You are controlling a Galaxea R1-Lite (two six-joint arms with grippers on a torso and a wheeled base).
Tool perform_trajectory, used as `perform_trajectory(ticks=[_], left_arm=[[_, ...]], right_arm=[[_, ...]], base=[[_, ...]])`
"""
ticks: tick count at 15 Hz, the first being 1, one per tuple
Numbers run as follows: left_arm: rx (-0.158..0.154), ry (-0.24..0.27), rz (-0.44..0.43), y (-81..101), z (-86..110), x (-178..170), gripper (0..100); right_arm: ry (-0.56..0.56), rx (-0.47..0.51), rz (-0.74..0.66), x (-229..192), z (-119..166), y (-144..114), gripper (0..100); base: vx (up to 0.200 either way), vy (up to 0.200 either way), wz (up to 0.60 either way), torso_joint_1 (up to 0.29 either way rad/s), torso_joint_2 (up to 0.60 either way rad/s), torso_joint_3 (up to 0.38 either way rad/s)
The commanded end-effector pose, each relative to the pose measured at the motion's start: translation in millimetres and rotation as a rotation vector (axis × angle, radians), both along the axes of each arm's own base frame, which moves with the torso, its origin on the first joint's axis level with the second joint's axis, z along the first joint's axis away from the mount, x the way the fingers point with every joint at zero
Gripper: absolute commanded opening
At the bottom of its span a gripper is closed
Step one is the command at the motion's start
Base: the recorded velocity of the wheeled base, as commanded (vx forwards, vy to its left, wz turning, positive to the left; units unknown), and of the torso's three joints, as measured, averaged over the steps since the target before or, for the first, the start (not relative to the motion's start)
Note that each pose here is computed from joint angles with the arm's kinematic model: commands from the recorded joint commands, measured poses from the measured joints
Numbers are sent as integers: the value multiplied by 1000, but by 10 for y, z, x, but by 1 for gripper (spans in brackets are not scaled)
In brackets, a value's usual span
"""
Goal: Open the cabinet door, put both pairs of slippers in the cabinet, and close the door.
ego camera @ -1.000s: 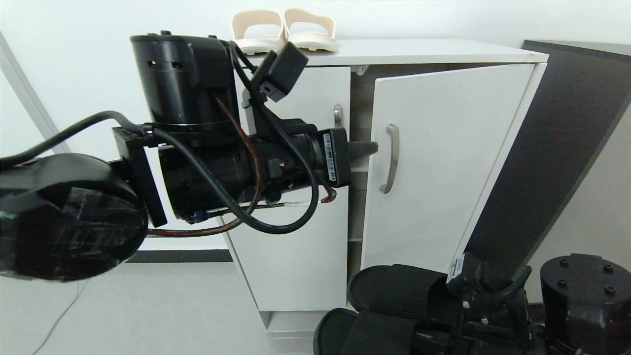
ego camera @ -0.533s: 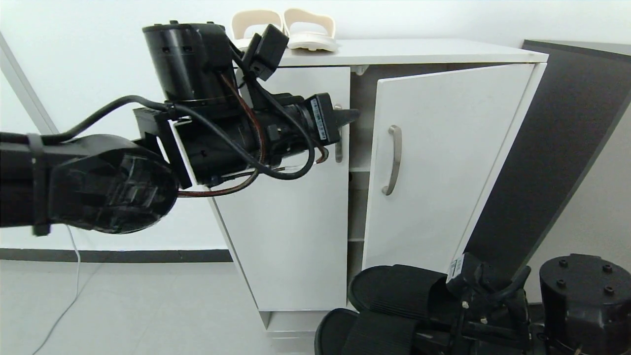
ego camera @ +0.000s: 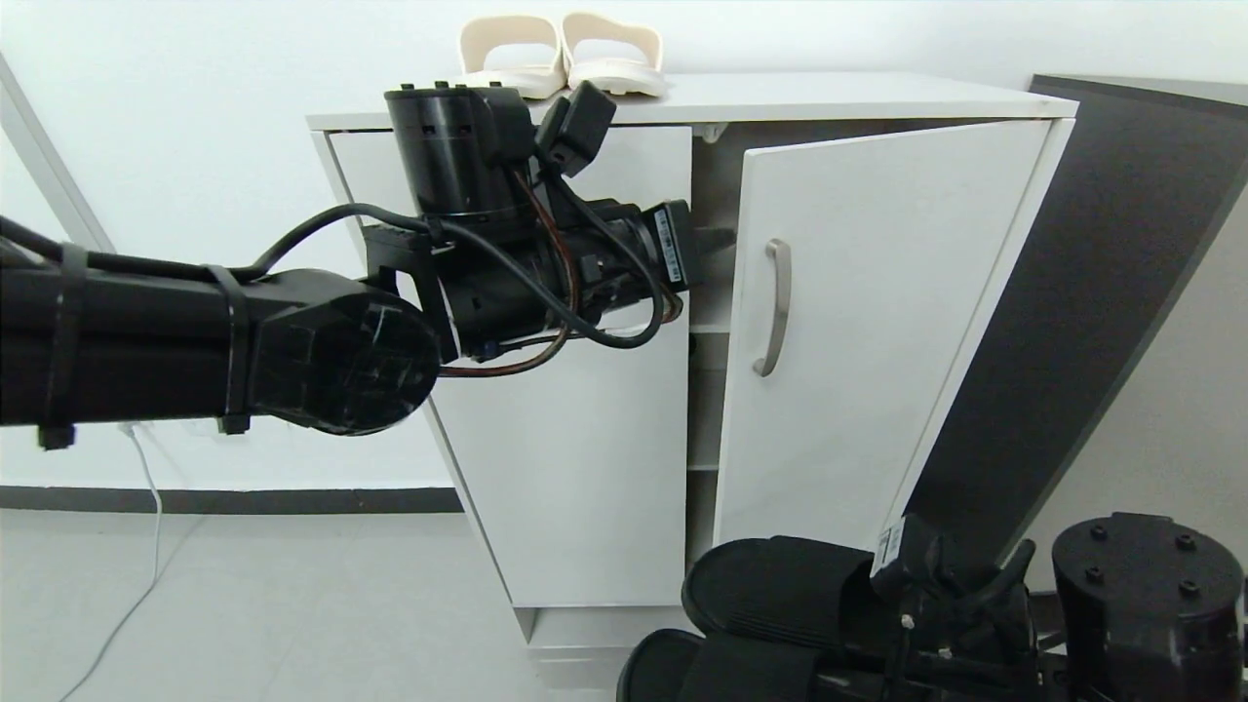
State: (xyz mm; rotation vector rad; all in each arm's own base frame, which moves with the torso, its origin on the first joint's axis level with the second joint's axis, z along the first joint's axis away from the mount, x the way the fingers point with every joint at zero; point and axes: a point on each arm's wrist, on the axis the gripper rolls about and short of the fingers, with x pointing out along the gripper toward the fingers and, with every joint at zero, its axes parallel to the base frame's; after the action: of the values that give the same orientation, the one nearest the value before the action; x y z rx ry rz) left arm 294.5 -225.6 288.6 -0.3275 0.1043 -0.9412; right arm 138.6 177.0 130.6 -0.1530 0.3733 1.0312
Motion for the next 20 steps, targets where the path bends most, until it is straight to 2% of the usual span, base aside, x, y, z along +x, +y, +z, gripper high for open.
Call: perform_trajectory(ticks=[1, 2, 5, 7, 10, 13, 15, 17, 18, 19, 20], left_arm=[[2, 0, -18, -57, -9, -37, 0], [1, -7, -53, -149, 2, -131, 0], [-44, -70, -178, -506, 22, -433, 0], [-62, -89, -179, -563, -23, -402, 0], [-58, -87, -107, -399, -95, -202, 0], [-56, -90, 38, 139, -31, -33, 0], [-45, -93, 151, 657, 73, -155, 0], [44, -94, 306, 1124, 54, -467, 0], [101, -71, 400, 1341, -13, -713, 0], [134, -66, 485, 1526, -49, -1024, 0], [178, -60, 624, 1696, -103, -1274, 0]], right_arm=[[5, -6, 15, -33, -17, 9, 0], [7, -10, 31, -71, -28, 16, 0], [7, -10, 63, -157, -35, 18, 0], [-1, 0, 68, -176, -9, 7, 0], [0, -2, 58, -157, -14, 11, 0], [-2, 13, -64, 155, 3, -35, 0], [-5, 16, -113, 262, -11, -89, 0], [-16, 24, -114, 258, 2, -94, 0], [-23, 29, -113, 254, 12, -97, 0], [-31, 34, -114, 253, 25, -99, 0], [-28, 32, -114, 245, 16, -107, 0]], base=[[-200, 0, 0, 2, 7, 2], [-200, 0, 0, -2, -7, 2], [-200, 0, 0, 4, -1, 2], [-100, 0, 0, -1, -4, 1], [0, 0, 0, 0, 0, 0], [0, 0, 0, 0, 0, 0], [0, 0, 0, 0, 0, 0], [0, 0, 0, 0, 0, 0], [0, 0, 0, 0, 0, 0], [0, 0, 0, 0, 0, 0], [0, 0, 0, 0, 0, 0]])
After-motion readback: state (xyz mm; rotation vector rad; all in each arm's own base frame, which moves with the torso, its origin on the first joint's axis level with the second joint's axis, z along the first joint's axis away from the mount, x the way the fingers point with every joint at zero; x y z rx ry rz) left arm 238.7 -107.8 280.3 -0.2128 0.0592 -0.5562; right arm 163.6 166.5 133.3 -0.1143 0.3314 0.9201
